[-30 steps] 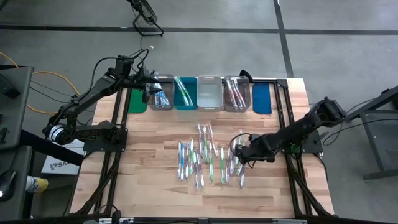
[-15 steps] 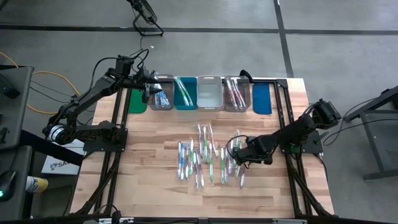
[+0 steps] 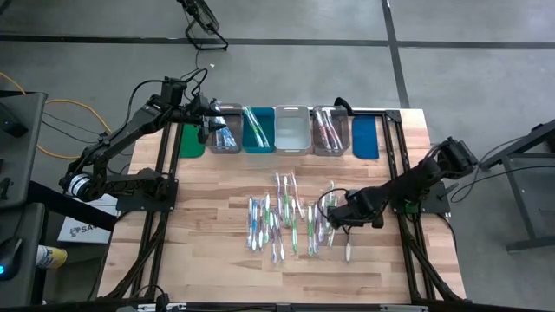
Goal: Pick & Place Toothbrushes
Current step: Put the purple toothbrush into the white bin
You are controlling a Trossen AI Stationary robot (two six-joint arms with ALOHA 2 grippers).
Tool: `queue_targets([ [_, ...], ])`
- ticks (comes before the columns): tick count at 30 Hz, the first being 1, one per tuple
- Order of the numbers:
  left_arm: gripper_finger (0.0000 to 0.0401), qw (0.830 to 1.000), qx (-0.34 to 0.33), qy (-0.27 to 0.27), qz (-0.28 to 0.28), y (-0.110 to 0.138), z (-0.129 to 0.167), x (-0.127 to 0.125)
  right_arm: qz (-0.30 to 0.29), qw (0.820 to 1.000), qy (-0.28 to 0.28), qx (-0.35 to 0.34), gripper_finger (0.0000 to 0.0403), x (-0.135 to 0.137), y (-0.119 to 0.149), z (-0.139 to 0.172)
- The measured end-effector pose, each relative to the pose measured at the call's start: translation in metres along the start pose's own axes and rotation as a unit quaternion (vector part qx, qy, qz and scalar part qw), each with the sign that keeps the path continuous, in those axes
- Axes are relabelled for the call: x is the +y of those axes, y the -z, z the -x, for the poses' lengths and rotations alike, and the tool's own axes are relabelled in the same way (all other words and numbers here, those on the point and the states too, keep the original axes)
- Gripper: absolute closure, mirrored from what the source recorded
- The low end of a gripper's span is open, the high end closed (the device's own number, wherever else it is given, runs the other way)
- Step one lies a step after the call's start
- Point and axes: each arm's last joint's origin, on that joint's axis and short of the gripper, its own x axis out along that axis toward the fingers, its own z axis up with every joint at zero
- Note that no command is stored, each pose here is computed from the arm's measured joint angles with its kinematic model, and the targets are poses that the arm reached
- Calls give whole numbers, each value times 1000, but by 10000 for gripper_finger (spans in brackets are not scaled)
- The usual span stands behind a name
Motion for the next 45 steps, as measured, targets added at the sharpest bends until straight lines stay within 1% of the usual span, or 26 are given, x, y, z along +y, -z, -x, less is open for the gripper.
queue_targets([
  [3, 182, 1000, 0, 0, 1, 0, 0, 0, 8, 1000, -13, 2, 395, -3, -5, 11],
  [8, 182, 1000, -3, -2, -2, -1, 0, 0, 27, 996, -80, -28, 396, -3, -24, 38],
  [12, 182, 1000, -4, -2, -2, -1, 0, 1, 62, 985, -147, -69, 397, -2, -46, 61],
  [17, 182, 1000, -8, -4, 6, -2, 0, 1, 97, 968, -205, -111, 397, -2, -79, 84],
  [19, 182, 1000, -12, -6, 12, -3, 0, 1, 110, 957, -233, -131, 397, -1, -95, 93],
  [24, 182, 999, -13, -7, 30, -3, 0, 2, 135, 923, -308, -185, 398, 8, -134, 112],
  [27, 182, 999, -13, -8, 39, -3, 0, 2, 155, 897, -357, -209, 398, 13, -157, 121],
  [29, 182, 999, -13, -8, 41, -3, 0, 2, 169, 876, -389, -230, 398, 17, -171, 127],
  [33, 182, 998, -13, -8, 55, -3, 0, 2, 183, 838, -433, -276, 398, 22, -198, 136],
  [35, 182, 998, -13, -9, 62, -3, 0, 2, 188, 823, -451, -288, 398, 26, -211, 141],
  [39, 182, 998, -13, -9, 68, -3, 0, 2, 218, 818, -450, -286, 399, 39, -235, 147],
  [42, 182, 998, -13, -9, 68, -3, 0, 2, 250, 806, -456, -282, 399, 57, -250, 154],
  [45, 182, 998, -15, -10, 68, -4, 0, 2, 273, 802, -452, -278, 399, 76, -264, 159],
])
